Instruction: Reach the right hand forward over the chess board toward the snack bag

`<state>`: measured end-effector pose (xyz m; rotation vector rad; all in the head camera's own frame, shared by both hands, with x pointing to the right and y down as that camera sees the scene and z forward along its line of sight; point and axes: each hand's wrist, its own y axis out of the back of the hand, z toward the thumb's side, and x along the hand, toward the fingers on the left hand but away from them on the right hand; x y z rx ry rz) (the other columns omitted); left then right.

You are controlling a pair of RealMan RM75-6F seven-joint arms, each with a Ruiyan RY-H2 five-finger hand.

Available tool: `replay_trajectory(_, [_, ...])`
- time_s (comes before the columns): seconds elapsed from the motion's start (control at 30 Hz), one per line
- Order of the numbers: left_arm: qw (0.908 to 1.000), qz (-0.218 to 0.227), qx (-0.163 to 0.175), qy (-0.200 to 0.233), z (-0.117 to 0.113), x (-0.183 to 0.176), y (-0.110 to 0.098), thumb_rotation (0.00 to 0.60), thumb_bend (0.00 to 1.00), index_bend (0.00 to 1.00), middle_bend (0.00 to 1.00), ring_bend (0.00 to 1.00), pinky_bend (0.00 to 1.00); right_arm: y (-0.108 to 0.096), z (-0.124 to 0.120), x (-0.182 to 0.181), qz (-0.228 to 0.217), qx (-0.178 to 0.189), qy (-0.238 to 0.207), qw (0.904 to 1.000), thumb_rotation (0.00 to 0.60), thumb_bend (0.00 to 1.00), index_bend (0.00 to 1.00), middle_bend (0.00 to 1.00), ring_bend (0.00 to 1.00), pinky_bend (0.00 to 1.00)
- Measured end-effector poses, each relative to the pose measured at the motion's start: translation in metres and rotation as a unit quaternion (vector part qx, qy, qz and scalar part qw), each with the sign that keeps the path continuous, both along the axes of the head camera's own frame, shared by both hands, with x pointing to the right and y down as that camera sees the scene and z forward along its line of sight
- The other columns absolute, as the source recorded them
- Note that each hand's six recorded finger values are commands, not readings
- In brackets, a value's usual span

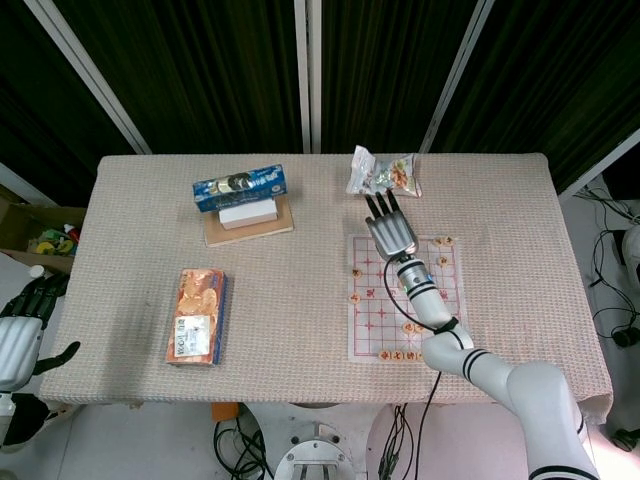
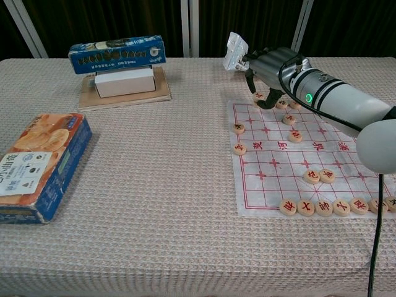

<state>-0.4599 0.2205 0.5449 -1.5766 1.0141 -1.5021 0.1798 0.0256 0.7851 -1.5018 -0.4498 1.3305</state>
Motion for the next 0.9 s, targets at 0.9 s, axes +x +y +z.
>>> replay_trajectory(0.9, [0.9999, -0.007, -0.008, -0.002, 0.002, -0.003, -0.001, 0.6, 0.19, 0.06, 0.08, 0.05, 0.22, -0.008, -0.007, 0.012, 0.009, -0.003, -0.017, 0.9998, 0.6, 0.2, 0.16, 0.05, 0.0, 0.0])
